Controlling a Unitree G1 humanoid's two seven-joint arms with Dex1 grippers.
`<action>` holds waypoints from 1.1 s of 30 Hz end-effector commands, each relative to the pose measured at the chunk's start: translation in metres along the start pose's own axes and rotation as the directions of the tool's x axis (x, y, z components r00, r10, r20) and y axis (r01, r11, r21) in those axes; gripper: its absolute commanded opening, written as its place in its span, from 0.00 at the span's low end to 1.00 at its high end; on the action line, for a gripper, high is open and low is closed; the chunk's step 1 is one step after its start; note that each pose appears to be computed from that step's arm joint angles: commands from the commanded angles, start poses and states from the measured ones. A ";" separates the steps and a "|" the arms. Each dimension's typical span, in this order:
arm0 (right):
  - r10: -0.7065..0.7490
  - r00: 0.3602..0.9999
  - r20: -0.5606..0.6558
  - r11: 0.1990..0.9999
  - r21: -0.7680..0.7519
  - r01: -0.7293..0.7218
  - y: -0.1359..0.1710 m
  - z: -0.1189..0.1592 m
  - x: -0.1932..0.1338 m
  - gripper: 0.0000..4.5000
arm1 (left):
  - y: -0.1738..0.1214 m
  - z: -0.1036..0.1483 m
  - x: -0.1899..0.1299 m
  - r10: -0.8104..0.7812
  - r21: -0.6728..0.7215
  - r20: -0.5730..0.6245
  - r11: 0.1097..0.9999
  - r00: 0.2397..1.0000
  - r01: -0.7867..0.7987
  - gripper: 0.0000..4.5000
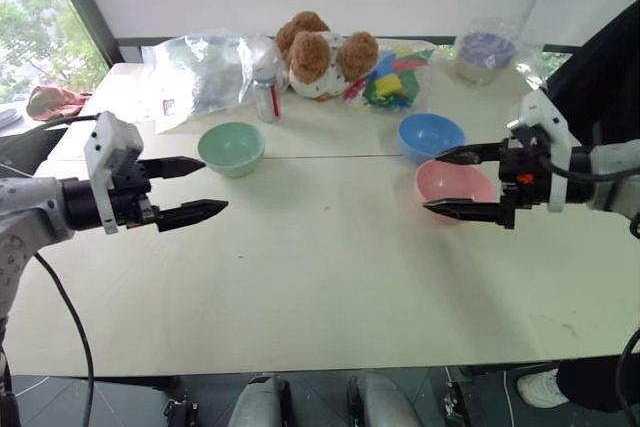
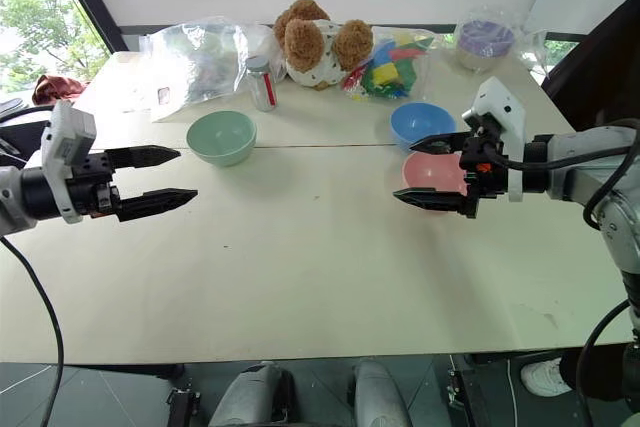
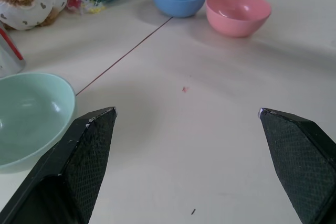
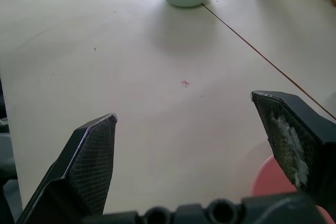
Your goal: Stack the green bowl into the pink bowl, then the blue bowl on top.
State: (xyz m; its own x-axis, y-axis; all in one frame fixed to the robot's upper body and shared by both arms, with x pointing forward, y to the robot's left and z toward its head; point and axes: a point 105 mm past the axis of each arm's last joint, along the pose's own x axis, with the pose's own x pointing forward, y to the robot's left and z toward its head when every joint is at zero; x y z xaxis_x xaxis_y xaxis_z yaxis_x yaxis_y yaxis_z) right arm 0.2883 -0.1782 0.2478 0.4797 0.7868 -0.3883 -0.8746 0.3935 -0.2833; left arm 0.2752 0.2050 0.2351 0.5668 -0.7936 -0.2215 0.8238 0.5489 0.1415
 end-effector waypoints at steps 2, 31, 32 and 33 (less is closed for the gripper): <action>-0.005 1.000 0.016 0.999 -0.048 0.006 -0.002 0.008 -0.002 0.99 | 0.004 0.011 -0.008 0.041 0.066 0.027 0.997 0.999 -0.042 1.00; -0.183 0.977 -0.110 0.981 0.051 0.190 -0.031 -0.024 0.007 0.99 | 0.006 0.009 0.004 0.037 0.071 0.058 0.997 0.998 -0.041 1.00; -0.192 0.974 -0.117 0.977 0.071 0.201 -0.034 -0.028 0.009 0.99 | 0.007 0.008 0.005 0.040 0.073 0.058 0.996 0.997 -0.044 1.00; -0.199 0.972 -0.126 0.973 0.089 0.211 -0.036 -0.032 0.011 0.99 | 0.008 0.008 0.006 0.042 0.075 0.059 0.996 0.997 -0.047 1.00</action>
State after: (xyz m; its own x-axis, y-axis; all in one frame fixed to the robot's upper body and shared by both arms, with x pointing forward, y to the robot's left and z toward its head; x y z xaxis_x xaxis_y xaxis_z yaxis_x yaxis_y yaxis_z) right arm 0.3223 -0.1964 0.2191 0.6173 0.6462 -0.4487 -0.7819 0.5674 -0.2584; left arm 0.2838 0.2050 0.2358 0.5983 -0.7813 -0.1780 0.8002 0.5707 0.1844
